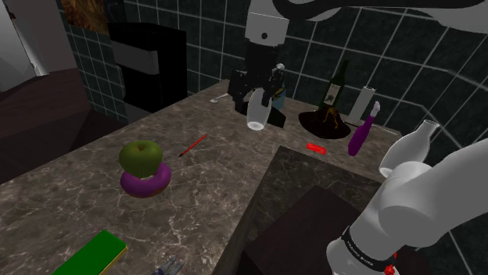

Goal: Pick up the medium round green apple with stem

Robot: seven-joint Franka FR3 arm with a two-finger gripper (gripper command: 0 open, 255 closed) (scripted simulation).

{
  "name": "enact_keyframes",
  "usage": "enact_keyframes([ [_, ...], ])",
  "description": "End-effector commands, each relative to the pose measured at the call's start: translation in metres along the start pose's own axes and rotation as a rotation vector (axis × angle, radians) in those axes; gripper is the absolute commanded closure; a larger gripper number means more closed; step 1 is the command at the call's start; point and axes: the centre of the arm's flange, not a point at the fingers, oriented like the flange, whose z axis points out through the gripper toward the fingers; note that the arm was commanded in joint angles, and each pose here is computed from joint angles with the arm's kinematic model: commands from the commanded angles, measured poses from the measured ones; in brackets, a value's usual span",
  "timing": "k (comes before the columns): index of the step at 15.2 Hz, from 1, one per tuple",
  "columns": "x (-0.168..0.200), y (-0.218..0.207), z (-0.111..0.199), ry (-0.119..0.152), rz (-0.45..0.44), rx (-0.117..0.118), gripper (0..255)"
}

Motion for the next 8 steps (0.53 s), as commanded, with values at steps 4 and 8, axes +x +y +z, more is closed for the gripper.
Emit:
enact_keyframes([
  [4,0.026,-0.061,0.016,-0.009,-0.002,0.002,0],
  [8,0.046,-0.109,0.027,-0.016,-0.005,0.002,0],
])
